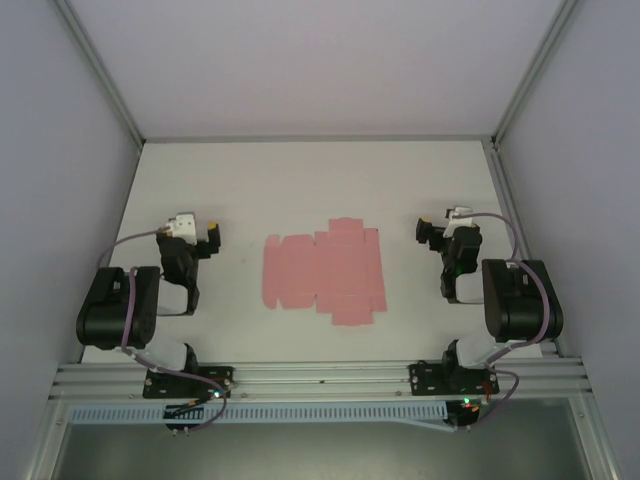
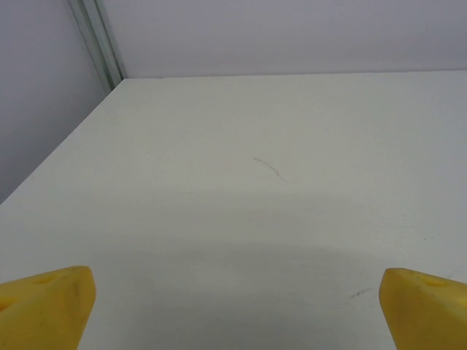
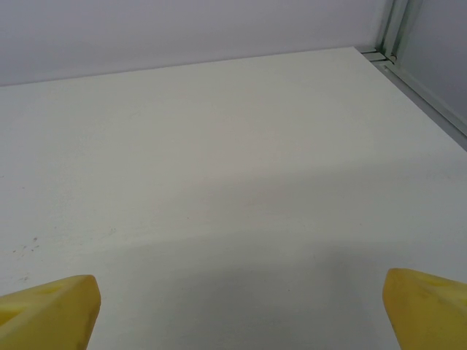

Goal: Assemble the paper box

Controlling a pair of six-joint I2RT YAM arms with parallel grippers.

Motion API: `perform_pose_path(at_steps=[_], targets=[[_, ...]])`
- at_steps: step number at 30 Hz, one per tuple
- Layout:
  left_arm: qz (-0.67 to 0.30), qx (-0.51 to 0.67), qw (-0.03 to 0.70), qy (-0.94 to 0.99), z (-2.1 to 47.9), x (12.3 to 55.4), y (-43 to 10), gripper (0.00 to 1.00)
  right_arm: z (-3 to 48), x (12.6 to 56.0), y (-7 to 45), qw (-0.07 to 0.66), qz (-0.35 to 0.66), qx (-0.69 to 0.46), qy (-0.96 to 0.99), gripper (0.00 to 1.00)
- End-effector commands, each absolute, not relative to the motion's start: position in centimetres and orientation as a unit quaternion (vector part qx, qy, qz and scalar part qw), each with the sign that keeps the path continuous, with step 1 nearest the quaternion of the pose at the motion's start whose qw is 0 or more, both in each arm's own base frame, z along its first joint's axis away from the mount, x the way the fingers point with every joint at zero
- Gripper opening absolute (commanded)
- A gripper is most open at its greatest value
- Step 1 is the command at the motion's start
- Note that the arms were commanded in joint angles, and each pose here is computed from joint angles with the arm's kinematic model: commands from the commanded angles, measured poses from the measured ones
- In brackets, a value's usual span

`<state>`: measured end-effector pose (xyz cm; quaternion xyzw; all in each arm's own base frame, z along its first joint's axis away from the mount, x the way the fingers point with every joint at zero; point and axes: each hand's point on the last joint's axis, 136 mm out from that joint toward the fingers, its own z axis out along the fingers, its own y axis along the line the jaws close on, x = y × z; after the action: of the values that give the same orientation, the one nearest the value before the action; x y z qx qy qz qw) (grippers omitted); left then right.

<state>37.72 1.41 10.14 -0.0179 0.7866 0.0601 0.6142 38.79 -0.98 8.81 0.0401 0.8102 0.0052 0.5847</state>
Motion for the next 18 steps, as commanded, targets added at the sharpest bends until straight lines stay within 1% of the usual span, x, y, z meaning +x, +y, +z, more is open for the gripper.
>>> perform_pose_path(at_steps=[1,6,8,10,14,18], targets=[[0.062,-0.01,0.623,0.78,12.7,39.1,1.2,1.0,10.5,39.3,-1.1,0.595,0.004,0.044,0.802,1.0],[0.063,-0.015,0.613,0.787,14.5,39.3,1.3,1.0,12.3,39.2,-1.3,0.589,-0.006,0.051,0.806,1.0],[0.045,-0.024,0.605,0.795,15.4,39.4,1.0,1.0,13.6,39.0,-1.2,0.587,-0.015,0.053,0.808,1.0],[0.007,-0.024,0.591,0.806,16.4,39.7,-0.1,1.0,15.2,38.9,-0.8,0.574,-0.02,0.054,0.817,1.0],[-0.044,-0.032,0.549,0.834,18.1,39.8,-2.9,1.0,17.0,38.5,1.5,0.513,0.006,0.067,0.856,1.0],[-0.126,-0.023,0.492,0.861,17.6,38.6,-7.9,1.0,16.0,37.5,7.3,0.413,0.071,0.042,0.907,1.0]])
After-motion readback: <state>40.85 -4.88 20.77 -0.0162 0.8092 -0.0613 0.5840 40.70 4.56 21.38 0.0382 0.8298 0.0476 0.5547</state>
